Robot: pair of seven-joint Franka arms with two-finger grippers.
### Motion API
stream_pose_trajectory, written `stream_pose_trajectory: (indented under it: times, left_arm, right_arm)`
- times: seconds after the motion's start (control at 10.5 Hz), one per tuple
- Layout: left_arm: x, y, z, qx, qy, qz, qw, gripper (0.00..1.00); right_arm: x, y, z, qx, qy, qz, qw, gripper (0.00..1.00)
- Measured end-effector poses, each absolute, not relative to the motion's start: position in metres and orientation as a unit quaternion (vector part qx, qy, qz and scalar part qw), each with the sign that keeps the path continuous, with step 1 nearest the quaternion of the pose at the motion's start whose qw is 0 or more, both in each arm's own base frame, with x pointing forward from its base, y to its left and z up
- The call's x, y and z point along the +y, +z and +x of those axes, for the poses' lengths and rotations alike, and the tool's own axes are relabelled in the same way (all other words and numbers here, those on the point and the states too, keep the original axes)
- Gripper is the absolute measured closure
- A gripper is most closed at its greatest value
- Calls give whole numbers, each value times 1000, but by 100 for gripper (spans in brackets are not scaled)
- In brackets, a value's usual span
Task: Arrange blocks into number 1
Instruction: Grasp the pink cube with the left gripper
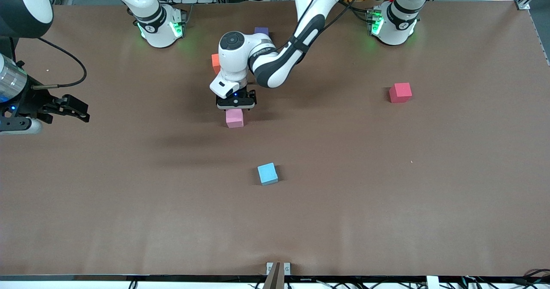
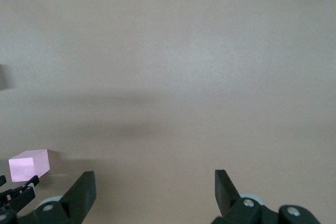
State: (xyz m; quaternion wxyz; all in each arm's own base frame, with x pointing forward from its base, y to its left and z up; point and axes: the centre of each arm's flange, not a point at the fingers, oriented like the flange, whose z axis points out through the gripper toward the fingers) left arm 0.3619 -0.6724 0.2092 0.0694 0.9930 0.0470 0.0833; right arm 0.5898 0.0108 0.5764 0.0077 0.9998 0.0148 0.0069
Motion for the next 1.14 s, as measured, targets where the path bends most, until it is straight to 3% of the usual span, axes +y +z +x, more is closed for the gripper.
stream_pose_trajectory:
  times: [1.05, 1.14]
  left_arm:
    - [-671, 193, 373, 68, 105, 988, 88, 0]
    - [-672, 194, 373, 76, 105, 987, 90, 11]
  right_arm:
    - [-2, 572, 589, 4, -2, 1000, 8, 0]
    - [-2, 572, 589, 4, -3, 1000, 8, 0]
